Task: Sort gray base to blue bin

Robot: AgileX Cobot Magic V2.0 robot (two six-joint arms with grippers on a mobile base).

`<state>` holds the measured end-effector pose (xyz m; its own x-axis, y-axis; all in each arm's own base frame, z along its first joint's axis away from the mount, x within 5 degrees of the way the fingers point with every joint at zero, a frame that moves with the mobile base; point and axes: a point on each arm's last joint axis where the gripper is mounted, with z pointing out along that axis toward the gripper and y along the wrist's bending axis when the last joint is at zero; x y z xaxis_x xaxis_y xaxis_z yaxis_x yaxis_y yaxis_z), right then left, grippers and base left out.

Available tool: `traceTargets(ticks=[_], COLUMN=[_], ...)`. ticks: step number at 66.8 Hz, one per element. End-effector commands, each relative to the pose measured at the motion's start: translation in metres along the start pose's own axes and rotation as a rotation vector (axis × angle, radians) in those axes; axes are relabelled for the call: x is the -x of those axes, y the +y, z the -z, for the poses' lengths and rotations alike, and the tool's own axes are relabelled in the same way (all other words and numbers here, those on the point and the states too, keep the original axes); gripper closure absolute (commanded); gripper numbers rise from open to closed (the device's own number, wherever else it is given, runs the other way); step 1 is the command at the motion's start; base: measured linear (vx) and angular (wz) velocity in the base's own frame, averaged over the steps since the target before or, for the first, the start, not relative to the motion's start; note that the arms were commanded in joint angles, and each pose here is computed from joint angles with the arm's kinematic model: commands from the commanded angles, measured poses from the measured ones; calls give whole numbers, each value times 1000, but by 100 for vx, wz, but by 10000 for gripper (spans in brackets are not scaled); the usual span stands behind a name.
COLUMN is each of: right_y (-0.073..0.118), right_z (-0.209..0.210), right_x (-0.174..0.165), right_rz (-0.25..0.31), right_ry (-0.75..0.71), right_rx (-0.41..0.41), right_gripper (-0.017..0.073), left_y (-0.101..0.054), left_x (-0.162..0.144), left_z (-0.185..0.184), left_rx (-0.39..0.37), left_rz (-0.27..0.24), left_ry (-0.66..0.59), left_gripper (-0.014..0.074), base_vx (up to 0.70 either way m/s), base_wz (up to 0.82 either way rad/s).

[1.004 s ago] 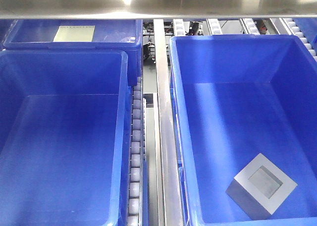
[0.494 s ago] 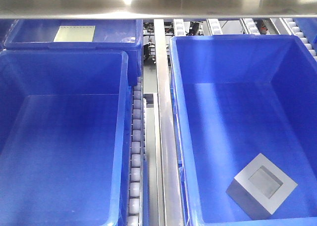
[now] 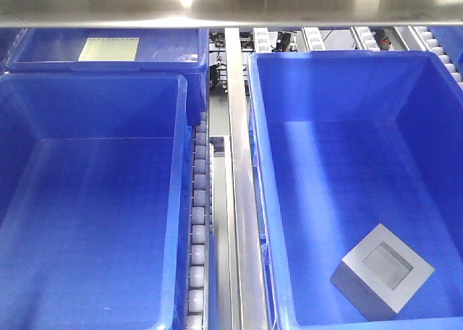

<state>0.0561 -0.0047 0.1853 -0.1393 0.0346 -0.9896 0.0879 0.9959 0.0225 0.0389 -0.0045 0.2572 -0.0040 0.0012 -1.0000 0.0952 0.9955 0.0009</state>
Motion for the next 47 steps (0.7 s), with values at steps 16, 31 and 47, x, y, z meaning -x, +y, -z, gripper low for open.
traceTargets(ticks=[16, 31, 47], right_y=[0, 0, 0], right_z=[-1, -1, -1], right_x=[4, 4, 4], right_rz=[15, 15, 15], right_ry=[-36, -36, -36], right_rx=[-4, -4, -4], right_gripper=[564, 564, 564], left_y=[9, 10, 10], left_x=[-33, -51, -51], left_z=[-11, -15, -15], left_rx=[173, 171, 169], left_rz=[-46, -40, -40], left_ry=[-44, -42, -43], left_gripper=[601, 601, 601], base_vx=[0, 0, 0], base_wz=[0, 0, 0])
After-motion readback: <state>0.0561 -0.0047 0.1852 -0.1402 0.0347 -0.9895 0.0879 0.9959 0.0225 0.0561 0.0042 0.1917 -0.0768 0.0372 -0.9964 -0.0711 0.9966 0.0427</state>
